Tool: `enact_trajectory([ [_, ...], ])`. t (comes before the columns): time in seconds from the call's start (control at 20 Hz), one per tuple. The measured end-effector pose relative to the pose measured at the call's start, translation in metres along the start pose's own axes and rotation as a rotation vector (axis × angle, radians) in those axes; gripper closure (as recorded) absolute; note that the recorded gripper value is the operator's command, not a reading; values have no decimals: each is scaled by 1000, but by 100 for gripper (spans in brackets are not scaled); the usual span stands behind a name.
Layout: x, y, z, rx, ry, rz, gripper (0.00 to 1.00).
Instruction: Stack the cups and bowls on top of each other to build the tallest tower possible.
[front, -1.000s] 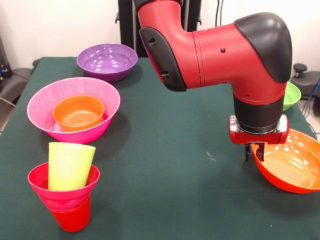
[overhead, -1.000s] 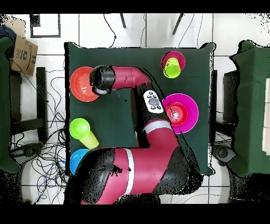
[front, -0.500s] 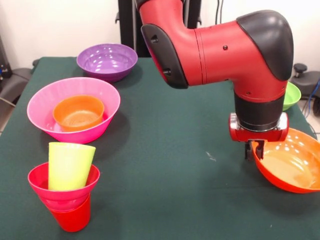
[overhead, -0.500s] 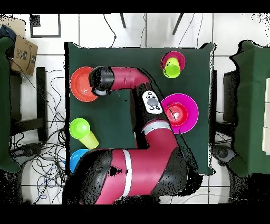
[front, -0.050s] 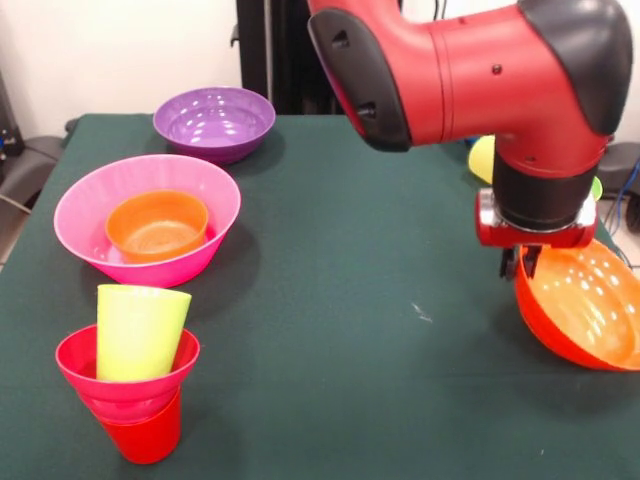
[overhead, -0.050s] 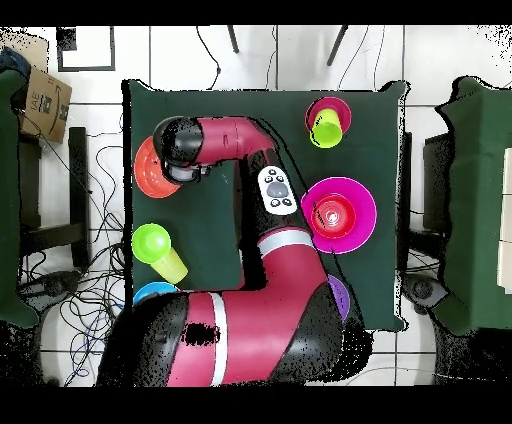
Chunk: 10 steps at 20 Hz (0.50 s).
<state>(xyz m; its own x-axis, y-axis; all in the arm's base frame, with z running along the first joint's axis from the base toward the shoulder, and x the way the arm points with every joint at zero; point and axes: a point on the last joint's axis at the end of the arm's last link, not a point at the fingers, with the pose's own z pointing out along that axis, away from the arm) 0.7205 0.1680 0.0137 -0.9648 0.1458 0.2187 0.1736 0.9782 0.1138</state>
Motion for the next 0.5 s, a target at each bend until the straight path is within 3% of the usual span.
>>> enact_trajectory([
  [0.3,-1,1,-20,32,93,2,100],
  [0.5,-10,-2,-37,44,130,12,100],
])
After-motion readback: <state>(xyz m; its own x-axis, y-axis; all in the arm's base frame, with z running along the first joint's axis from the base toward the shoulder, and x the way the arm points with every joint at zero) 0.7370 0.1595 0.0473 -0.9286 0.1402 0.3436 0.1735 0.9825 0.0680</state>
